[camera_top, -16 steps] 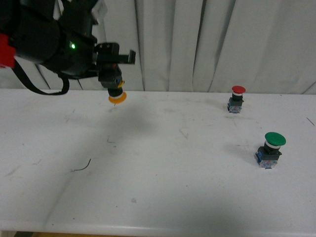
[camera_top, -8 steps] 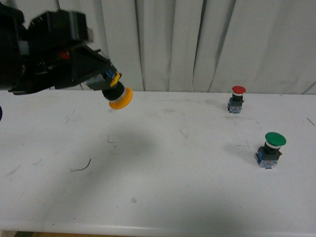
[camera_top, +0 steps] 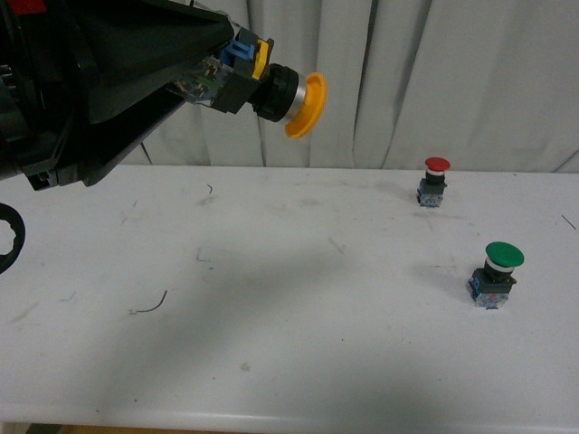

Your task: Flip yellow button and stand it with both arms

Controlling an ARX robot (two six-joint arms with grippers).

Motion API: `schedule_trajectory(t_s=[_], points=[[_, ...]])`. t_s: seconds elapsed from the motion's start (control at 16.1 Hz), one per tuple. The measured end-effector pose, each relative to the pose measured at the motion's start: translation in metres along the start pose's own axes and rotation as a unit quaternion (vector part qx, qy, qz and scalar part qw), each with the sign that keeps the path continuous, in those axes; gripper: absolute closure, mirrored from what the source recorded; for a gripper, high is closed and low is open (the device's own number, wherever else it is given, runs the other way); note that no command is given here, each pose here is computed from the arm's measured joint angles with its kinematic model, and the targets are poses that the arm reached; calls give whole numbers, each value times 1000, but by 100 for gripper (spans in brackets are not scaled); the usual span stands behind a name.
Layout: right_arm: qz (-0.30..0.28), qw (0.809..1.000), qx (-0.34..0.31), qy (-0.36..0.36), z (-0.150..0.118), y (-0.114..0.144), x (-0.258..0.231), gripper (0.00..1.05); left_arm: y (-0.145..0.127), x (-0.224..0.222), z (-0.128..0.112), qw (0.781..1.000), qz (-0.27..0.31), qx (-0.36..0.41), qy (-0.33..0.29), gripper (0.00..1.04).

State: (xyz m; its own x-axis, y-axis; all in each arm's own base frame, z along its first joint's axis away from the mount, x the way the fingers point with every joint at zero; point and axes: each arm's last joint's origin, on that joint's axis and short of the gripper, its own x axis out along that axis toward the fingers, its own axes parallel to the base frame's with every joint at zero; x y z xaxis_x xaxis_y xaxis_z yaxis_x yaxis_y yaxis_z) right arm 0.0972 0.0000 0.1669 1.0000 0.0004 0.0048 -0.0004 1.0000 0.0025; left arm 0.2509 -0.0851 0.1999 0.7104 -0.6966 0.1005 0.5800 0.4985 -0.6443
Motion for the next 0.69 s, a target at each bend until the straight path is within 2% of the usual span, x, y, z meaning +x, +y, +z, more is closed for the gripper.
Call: schedule_trajectory(t_s=[0.19,0.31,0.69], points=[[0,1000,0,0,0,0,0,6,2,3,-5,999,-18,-41,-30,70],[0,1000,0,0,0,0,0,6,5,5,-11,997,-12,-67,-21,70],[0,1000,0,0,0,0,0,6,3,6,-14,997,-11,-72,-22,70]])
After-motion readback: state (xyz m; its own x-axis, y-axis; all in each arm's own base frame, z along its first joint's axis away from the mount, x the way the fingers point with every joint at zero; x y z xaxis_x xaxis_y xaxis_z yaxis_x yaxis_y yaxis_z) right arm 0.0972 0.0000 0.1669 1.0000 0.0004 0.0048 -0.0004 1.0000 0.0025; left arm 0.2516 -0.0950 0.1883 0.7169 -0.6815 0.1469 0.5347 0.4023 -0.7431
